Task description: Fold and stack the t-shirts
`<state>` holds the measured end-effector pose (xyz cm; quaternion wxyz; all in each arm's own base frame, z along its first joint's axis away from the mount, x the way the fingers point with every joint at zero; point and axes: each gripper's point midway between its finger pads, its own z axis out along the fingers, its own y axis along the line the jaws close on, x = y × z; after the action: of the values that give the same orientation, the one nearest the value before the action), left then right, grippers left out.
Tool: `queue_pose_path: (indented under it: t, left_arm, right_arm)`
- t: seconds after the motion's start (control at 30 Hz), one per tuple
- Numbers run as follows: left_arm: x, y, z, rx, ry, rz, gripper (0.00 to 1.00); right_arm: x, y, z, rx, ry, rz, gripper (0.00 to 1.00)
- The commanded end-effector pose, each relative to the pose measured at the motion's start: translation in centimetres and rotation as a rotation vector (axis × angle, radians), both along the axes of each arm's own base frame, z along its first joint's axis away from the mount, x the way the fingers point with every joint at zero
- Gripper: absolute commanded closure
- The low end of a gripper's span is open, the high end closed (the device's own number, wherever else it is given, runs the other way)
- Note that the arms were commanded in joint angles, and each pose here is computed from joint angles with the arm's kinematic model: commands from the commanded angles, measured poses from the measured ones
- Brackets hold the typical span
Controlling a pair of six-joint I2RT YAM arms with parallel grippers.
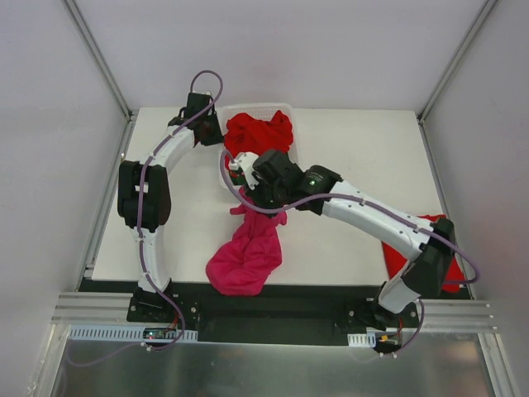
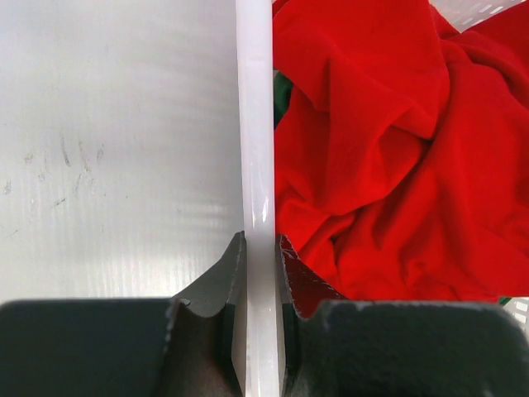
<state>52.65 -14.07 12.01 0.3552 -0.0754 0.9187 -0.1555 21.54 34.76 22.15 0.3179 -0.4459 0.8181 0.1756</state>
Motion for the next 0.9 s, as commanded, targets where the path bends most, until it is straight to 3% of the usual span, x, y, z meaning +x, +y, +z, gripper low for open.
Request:
queue_pose_path:
  t: [0.0,0.03,0.1,0.13,0.2,0.4,0.87]
  left_arm:
    - [0.7,0.3,4.2,0.009,-0.103,-0.005,1.00]
    - [0.7,0.3,4.3,0.011,-0.106,-0.007,1.00]
    - [0.6,0.4,4.7,0.016,-0.115,-0.011,1.00]
    - [0.5,0.4,4.9,0.018,-0.119,-0.009,1.00]
    - [0.4,0.5,4.9,0.023,-0.120,-0.011,1.00]
    - [0.3,0.3,5.0,0.016,-0.119,-0.024,1.00]
    - [0.0,-0.4,5.0,-0.009,-0.113,-0.050,1.00]
  right_arm:
    - [-1.1,1.0,-3.7,-0.065,0.089,0.044,0.63]
    - [0.3,0.3,-3.6,-0.101,0.019,-0.019,0.41]
    - [1.8,0.1,-0.9,-0.035,-0.089,-0.078,0.20]
    - [2.9,-0.9,-0.5,-0.041,-0.148,-0.135,0.01]
    - [4.6,-1.9,1.8,0.015,-0.224,-0.208,0.03]
    - [10.5,-6.1,2.7,-0.094,-0.358,-0.444,0.03]
    - [19.9,-7.6,-6.2,-0.215,-0.215,-0.534,0.03]
